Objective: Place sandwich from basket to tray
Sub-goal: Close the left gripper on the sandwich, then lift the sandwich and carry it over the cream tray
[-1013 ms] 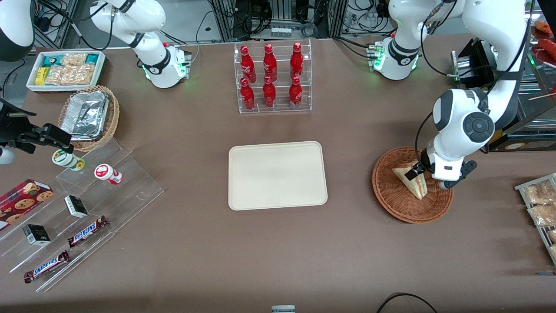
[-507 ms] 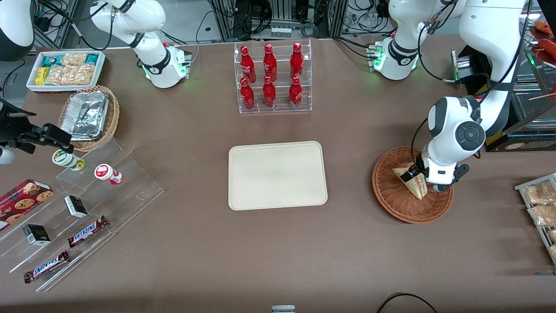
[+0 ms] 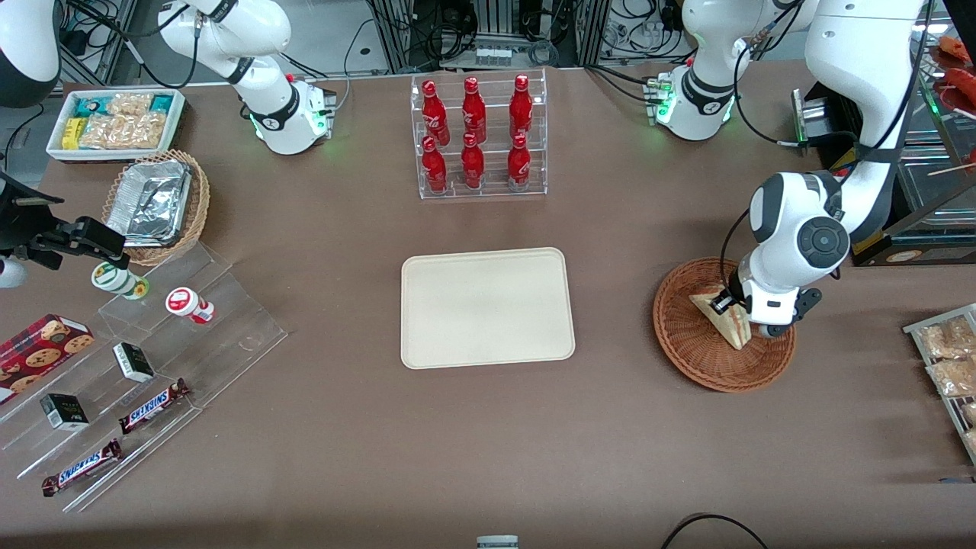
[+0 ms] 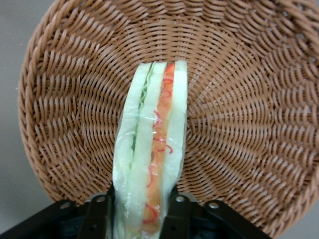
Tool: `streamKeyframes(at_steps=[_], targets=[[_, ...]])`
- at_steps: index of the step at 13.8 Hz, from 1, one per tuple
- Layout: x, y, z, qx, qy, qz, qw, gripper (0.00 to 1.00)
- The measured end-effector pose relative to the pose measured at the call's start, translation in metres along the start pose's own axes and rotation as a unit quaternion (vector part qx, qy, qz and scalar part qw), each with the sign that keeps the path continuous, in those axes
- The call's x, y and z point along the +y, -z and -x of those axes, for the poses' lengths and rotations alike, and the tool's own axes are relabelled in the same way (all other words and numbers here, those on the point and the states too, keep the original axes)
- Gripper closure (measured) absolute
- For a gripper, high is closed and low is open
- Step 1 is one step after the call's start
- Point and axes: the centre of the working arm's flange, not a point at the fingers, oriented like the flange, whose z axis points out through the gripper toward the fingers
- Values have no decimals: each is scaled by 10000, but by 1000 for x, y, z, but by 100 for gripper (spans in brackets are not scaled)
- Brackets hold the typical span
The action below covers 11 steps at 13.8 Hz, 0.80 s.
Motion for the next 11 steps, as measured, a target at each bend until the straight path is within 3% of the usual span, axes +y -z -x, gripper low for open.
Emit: streamKeyframes(at_steps=[5, 8, 11], targets=[[34, 62, -1, -43, -400, -100, 9991, 85], [58, 75, 19, -80, -990, -100, 9950, 85], [95, 77, 65, -111, -1593, -48, 9872, 85]])
